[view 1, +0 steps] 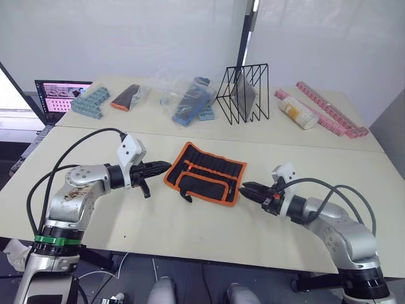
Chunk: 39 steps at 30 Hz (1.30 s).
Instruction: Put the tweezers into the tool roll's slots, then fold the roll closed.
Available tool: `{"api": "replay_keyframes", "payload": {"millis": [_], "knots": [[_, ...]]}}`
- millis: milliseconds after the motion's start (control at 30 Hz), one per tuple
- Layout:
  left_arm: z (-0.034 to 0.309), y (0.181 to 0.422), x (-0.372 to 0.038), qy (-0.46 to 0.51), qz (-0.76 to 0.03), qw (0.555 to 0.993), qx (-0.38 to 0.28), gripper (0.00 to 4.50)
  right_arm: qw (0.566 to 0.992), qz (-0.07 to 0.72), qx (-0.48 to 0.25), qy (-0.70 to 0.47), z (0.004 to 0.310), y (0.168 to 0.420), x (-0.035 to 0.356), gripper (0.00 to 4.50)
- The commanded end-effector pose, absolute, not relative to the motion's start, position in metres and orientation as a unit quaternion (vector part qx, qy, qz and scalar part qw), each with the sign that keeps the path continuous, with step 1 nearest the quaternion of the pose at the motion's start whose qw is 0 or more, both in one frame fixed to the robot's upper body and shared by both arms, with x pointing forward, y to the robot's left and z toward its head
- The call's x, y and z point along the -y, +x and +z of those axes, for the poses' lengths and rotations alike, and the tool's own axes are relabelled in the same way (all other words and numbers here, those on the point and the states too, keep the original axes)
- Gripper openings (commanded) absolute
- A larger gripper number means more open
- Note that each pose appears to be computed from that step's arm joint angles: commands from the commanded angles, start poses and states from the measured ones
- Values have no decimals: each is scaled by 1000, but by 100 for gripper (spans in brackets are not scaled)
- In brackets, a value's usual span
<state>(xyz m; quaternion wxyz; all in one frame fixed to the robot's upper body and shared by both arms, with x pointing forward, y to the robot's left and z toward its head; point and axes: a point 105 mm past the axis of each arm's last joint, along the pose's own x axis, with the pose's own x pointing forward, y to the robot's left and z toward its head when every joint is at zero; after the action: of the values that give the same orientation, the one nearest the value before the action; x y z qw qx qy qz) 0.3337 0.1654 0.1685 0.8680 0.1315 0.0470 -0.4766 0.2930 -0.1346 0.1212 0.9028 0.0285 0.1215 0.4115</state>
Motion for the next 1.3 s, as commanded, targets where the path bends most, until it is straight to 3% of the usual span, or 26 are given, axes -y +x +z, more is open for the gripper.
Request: {"api": "replay_keyframes", "payload": {"millis": [33,233,467,800,900,1200,1267,1300], "knots": [[175,329,-167,137,-494,857,-45,0,904,400,-138,62,126,287,137,256],[174,324,-165,156,-514,842,-56,0,889,359,-215,186,105,279,136,447],[166,315,-167,168,-521,834,-73,0,890,321,-221,237,104,295,131,447],[162,307,-175,166,-512,838,-88,0,864,342,-243,280,103,318,105,447],[161,304,-179,165,-504,843,-90,0,859,331,-240,308,104,327,107,366],[152,295,-179,156,-492,850,-104,0,837,318,-241,374,102,336,111,50],[152,294,-180,155,-490,852,-105,0,838,315,-239,376,102,336,115,3],[151,293,-180,154,-489,852,-106,0,839,313,-239,376,102,336,118,3]]}}
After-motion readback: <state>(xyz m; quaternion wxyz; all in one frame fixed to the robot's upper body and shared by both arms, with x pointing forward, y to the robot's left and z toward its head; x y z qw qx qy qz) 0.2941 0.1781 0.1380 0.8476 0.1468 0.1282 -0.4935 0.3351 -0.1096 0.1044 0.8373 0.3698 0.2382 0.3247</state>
